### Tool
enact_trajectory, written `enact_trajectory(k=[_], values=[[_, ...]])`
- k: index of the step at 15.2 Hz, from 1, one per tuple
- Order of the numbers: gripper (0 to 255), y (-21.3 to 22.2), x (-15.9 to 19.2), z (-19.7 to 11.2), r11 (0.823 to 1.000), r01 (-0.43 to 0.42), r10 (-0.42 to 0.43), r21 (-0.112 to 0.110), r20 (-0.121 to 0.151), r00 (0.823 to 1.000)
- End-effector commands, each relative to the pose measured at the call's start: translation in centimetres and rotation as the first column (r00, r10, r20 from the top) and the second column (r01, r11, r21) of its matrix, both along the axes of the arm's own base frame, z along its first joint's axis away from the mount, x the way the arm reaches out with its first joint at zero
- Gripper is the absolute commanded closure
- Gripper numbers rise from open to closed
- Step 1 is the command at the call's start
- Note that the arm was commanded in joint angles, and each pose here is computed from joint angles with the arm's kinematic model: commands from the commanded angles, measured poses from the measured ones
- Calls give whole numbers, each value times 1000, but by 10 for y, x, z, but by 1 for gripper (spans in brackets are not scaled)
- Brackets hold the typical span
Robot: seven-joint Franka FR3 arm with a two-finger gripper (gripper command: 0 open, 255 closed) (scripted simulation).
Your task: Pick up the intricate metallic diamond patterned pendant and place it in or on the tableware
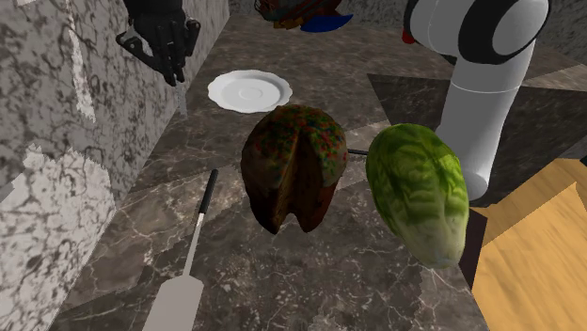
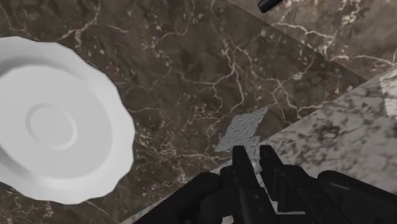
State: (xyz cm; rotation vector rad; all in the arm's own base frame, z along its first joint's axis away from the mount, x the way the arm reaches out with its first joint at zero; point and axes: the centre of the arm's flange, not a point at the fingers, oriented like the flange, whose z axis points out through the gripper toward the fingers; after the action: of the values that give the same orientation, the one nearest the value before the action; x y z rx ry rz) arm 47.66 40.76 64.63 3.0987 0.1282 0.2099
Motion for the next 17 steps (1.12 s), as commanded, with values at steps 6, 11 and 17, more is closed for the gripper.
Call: enact_trajectory(k=[6,11,17], values=[[255,-50,14,25,1000,0,0,0,0,1000],[255,-113,31,37,1000,0,0,0,0,1000],[255,-187,53,52,1000,0,0,0,0,1000]])
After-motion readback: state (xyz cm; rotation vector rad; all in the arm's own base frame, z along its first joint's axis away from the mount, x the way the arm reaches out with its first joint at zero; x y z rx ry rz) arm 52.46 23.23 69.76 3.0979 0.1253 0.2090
